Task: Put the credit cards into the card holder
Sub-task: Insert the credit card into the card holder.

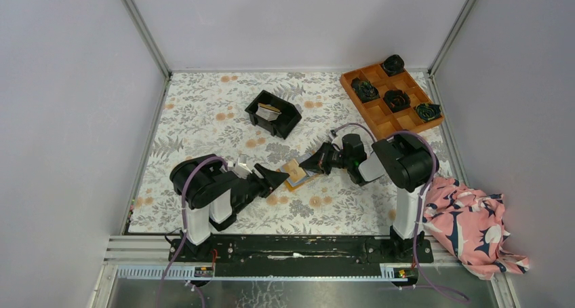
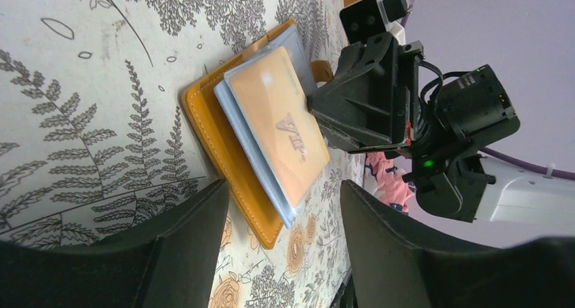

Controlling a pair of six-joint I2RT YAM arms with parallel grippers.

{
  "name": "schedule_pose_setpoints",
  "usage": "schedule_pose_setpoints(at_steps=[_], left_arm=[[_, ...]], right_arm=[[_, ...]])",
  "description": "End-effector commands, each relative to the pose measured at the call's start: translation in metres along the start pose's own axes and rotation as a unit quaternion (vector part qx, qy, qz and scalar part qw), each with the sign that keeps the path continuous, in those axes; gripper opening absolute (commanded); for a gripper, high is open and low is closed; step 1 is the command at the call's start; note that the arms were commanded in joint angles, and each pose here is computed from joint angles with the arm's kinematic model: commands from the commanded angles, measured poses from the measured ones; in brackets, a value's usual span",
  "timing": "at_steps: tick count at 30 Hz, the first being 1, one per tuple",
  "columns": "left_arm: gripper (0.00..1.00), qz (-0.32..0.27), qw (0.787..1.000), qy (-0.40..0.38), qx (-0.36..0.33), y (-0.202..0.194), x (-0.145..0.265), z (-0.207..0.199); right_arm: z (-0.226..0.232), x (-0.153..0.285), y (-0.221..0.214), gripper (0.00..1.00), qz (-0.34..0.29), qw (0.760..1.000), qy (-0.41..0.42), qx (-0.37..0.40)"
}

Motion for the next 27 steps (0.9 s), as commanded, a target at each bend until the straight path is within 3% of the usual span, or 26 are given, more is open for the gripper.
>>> schedule_pose_setpoints(at_steps=[1, 27], left_arm=[[0.73, 0.088, 0.99, 0.104, -0.026, -0.038, 0.059, 0.063], [0.8, 0.099, 0.987, 0.127, -0.032, -0.047, 0.046, 0.074]], right_arm=[[0.015, -0.003, 0.007, 0.0, 0.007, 0.999, 0.031, 0.018], [0.022, -0.001, 0.008, 0.0, 0.01, 0.999, 0.043, 0.016]])
Point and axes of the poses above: each gripper's point midway between its finger pads, its own x axis back along the fingers, its own z axis along the line the jaws close on, y = z × x, the point moved 1 cm from there along x, back along the fingers, and after that the axes turned 3 degrees about -x, right-handed, at the moved point
